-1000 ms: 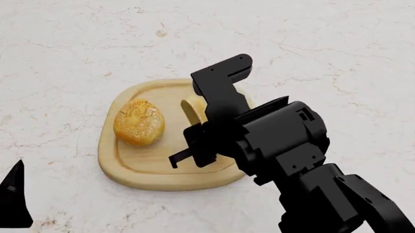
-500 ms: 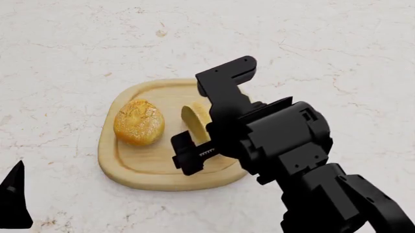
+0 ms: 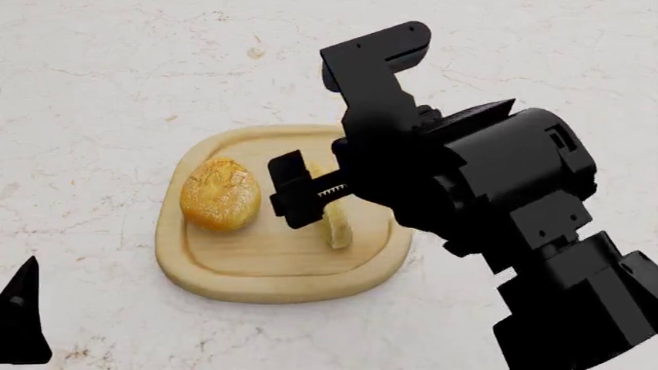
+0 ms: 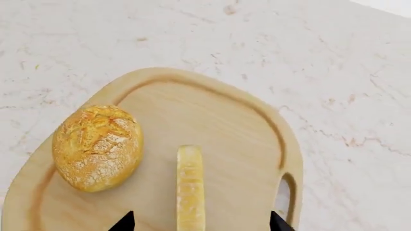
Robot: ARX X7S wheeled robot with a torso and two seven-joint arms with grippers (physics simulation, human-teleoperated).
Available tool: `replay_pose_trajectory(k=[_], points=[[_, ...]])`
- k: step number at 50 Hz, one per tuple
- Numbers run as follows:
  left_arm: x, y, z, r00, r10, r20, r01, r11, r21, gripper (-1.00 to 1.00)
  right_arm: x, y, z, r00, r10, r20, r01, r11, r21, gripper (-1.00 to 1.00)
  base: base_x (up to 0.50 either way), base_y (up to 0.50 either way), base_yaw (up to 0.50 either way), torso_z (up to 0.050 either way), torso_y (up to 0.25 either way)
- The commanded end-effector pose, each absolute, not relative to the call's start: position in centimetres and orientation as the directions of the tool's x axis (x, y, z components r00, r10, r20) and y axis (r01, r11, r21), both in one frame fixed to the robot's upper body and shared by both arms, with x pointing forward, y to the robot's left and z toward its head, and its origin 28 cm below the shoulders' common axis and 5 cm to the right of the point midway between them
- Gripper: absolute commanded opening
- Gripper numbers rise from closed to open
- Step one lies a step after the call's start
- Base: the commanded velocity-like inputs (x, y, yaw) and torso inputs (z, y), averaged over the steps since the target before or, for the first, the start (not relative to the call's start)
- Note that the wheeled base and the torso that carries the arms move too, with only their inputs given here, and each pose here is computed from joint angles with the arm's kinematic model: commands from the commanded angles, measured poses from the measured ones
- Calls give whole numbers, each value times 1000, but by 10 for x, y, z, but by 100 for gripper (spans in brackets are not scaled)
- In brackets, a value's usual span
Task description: Place the bread and cheese on the cutting board.
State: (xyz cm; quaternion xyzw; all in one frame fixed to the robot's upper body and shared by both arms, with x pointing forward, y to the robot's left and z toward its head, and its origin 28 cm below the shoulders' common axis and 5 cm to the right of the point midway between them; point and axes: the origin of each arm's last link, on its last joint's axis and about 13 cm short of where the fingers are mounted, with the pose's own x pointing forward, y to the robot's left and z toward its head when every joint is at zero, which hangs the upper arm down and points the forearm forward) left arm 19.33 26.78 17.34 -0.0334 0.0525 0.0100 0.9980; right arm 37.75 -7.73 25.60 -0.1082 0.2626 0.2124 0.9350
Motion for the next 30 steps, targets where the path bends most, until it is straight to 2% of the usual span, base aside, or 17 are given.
replay_pose_trajectory(k=[1, 5, 8, 14, 17, 19, 21, 30], points=[[195, 265, 172, 995, 6, -100, -12, 998, -64, 100, 338, -89, 310, 844, 369, -388, -448, 884, -133, 100, 0, 0, 0, 0, 0], [200, 261, 176, 996, -7, -84, 3, 999, -46, 100, 317, -96, 326, 867, 363, -342, -435, 886, -161, 100, 0, 0, 0, 0, 0], [206, 262, 217, 998, -14, -56, 18, 997, 71, 100, 289, -106, 336, 892, 347, -289, -413, 886, -211, 100, 0, 0, 0, 0, 0], [218, 262, 269, 997, -46, -58, 55, 983, 175, 100, 255, -122, 356, 930, 323, -178, -358, 906, -226, 100, 0, 0, 0, 0, 0], [221, 263, 306, 997, -69, -32, 73, 984, 163, 100, 243, -133, 370, 941, 312, -134, -335, 917, -217, 100, 0, 0, 0, 0, 0], [223, 263, 326, 996, -74, -41, 81, 972, 220, 100, 231, -142, 379, 948, 301, -108, -317, 925, -211, 100, 0, 0, 0, 0, 0], [226, 261, 342, 993, -111, -44, 117, 975, 189, 100, 223, -150, 385, 954, 289, -86, -301, 930, -209, 100, 0, 0, 0, 0, 0], [247, 260, 377, 985, -145, -97, 163, 963, 213, 100, 203, -169, 412, 972, 226, -68, -236, 937, -259, 100, 0, 0, 0, 0, 0]])
